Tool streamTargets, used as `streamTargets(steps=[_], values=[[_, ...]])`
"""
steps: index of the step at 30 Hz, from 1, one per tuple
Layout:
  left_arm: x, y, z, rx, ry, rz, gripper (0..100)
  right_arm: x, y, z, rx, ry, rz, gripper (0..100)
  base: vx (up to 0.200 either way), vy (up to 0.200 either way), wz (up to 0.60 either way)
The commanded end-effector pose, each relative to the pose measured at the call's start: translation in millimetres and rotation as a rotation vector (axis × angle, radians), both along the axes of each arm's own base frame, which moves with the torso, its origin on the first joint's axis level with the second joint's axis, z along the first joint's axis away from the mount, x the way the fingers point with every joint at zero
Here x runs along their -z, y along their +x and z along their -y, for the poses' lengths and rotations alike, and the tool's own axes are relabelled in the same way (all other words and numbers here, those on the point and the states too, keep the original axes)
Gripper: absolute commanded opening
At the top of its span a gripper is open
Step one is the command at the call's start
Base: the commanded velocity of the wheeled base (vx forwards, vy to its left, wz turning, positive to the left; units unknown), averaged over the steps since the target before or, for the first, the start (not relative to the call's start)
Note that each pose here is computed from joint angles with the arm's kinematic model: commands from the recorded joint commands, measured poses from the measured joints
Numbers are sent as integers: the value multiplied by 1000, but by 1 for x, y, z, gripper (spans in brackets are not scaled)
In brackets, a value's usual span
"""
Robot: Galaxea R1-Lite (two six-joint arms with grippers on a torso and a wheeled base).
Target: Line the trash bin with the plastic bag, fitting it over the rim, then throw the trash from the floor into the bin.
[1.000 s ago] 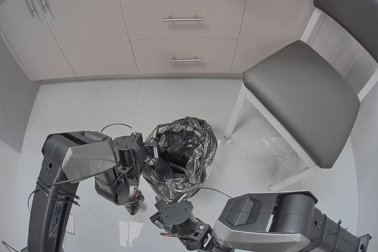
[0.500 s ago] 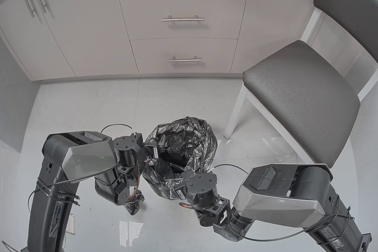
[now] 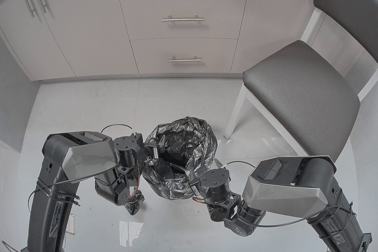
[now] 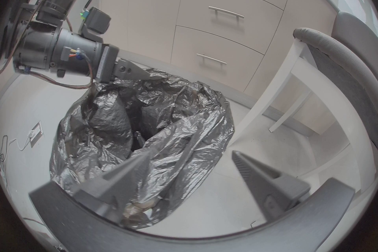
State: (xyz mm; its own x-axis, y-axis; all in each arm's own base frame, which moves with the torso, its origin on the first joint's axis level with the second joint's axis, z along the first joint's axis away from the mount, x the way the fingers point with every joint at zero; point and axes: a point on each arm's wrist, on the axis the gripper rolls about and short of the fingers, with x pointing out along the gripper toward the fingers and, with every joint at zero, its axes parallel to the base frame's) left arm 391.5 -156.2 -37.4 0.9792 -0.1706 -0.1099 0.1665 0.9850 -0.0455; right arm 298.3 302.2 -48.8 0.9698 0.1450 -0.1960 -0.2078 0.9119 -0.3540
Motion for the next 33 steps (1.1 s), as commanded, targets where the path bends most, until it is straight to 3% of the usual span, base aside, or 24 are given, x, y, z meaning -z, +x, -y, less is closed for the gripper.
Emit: streamTargets(steps=[1, 8, 14, 33], values=[[2, 0, 0, -1, 1, -4, 100, -1, 2, 3, 13, 0, 3, 100, 0, 0, 0], [4, 0, 0, -1, 1, -8, 100, -9, 3, 2, 18, 19, 22, 100, 0, 0, 0], [3, 0, 0, -1, 0, -5, 100, -7, 25, 26, 116, -17, 34, 100, 0, 0, 0], [5, 0, 1, 1, 1, -8, 100, -15, 35, 46, 197, -25, 40, 100, 0, 0, 0]])
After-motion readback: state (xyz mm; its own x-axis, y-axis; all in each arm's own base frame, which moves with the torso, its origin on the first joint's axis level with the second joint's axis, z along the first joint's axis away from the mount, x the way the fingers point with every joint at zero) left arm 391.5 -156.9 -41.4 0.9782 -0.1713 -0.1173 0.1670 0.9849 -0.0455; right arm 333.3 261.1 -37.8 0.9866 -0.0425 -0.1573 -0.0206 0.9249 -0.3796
